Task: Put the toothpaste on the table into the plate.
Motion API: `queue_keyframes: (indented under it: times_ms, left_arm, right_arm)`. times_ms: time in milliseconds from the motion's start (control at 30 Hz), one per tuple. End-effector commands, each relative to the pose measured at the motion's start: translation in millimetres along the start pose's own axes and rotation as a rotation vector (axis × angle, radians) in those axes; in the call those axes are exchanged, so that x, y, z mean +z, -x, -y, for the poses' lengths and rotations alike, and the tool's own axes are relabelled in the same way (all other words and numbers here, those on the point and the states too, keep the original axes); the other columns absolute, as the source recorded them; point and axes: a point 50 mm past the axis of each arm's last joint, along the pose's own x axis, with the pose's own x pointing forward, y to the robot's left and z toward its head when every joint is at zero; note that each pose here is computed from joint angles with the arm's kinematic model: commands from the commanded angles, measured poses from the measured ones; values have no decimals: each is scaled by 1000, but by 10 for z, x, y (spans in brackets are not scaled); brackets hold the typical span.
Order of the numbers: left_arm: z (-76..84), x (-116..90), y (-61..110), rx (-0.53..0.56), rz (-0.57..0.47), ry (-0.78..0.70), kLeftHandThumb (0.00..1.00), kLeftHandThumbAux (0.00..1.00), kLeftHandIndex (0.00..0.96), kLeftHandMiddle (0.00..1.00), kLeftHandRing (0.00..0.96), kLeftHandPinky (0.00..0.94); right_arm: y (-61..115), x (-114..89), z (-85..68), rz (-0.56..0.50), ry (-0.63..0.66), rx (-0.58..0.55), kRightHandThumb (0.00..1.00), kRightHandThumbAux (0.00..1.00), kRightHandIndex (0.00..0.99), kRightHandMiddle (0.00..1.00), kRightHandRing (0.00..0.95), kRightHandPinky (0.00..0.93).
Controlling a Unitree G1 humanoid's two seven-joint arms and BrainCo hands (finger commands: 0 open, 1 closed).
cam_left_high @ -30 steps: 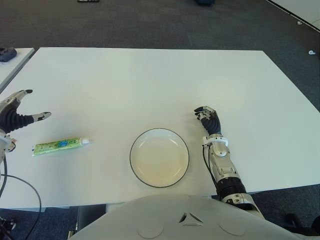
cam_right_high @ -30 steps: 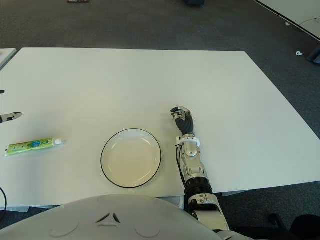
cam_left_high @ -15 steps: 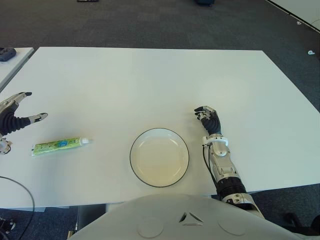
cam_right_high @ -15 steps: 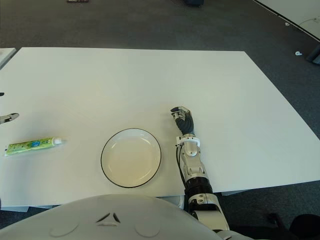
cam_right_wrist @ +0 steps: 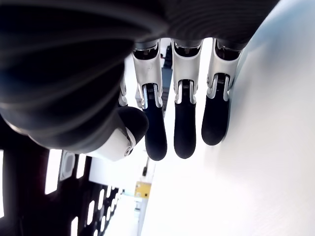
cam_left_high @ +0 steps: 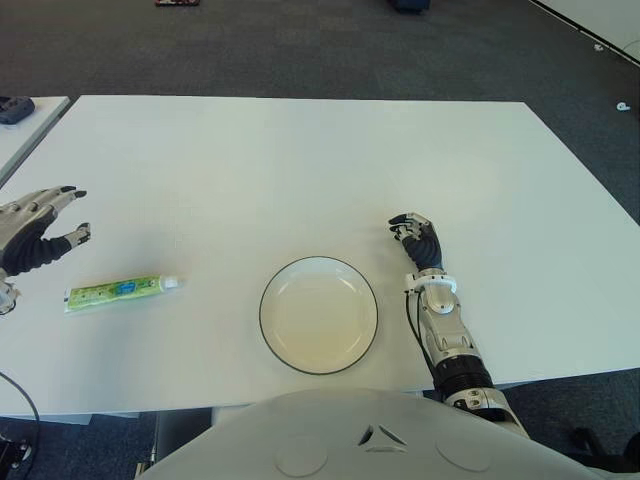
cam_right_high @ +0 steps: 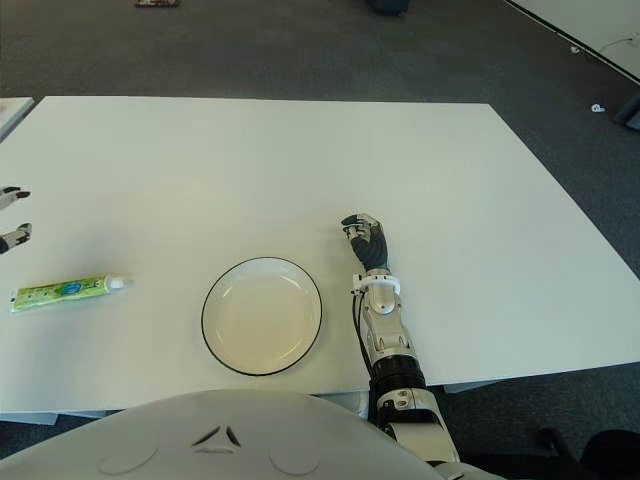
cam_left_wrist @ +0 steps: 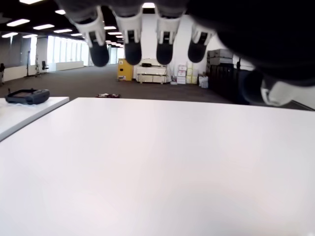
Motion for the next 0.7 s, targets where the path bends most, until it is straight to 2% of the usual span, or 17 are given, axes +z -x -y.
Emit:
queue_keyframes:
  times_ms: [33, 233, 533, 700]
  left_arm:
    - [31, 85, -14, -95, 59, -95, 597, 226, 0, 0, 0, 0]
    - [104, 137, 8, -115, 100, -121, 627, 238, 0, 0, 0, 0]
    - [279, 194, 102, -126, 184, -120, 581, 202, 0, 0, 0, 0]
    - [301, 199, 110, -131, 228, -128, 559, 189, 0, 0, 0, 0]
  right_arm:
    - [24, -52, -22, -36, 8, 7, 709, 730, 419, 425, 403, 418]
    - [24, -49, -29, -38, 5, 8, 709, 730, 419, 421, 396, 410]
    - [23, -50, -21, -41, -4, 7, 709, 730, 420, 419, 394, 415]
    - [29, -52, -16, -39, -4, 6, 709, 730, 420, 421, 396, 416]
